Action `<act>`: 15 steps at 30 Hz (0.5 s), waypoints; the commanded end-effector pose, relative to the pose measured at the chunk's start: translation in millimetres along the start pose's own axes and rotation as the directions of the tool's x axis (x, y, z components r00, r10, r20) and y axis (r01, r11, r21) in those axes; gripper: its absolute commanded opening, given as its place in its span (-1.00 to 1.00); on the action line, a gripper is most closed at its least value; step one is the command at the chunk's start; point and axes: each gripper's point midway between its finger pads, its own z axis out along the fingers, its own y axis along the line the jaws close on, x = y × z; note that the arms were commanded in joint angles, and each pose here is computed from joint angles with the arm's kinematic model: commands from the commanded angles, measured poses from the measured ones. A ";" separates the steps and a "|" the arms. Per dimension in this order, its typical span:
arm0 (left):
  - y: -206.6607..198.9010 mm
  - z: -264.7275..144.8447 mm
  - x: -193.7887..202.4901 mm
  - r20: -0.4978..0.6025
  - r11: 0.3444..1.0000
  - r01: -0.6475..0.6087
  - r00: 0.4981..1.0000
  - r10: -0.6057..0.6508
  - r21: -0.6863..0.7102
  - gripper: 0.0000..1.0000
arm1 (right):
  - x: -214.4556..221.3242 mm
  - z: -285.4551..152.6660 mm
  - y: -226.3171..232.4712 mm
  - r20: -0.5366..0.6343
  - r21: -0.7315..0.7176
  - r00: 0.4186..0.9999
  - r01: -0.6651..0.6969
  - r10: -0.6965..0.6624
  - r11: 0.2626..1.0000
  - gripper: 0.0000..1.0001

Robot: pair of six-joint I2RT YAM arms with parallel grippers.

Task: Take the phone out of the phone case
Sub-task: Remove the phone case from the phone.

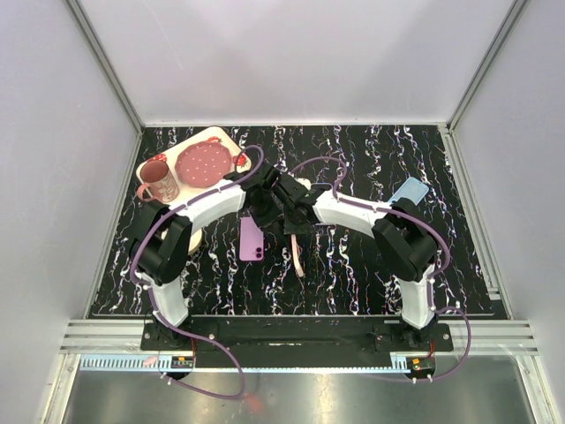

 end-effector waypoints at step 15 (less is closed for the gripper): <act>47.8 21.3 28.2 0.005 0.963 -0.042 0.999 0.045 -0.265 -0.40 | 22.1 40.6 -40.6 -0.010 0.144 1.000 -0.012 0.014 0.990 -0.49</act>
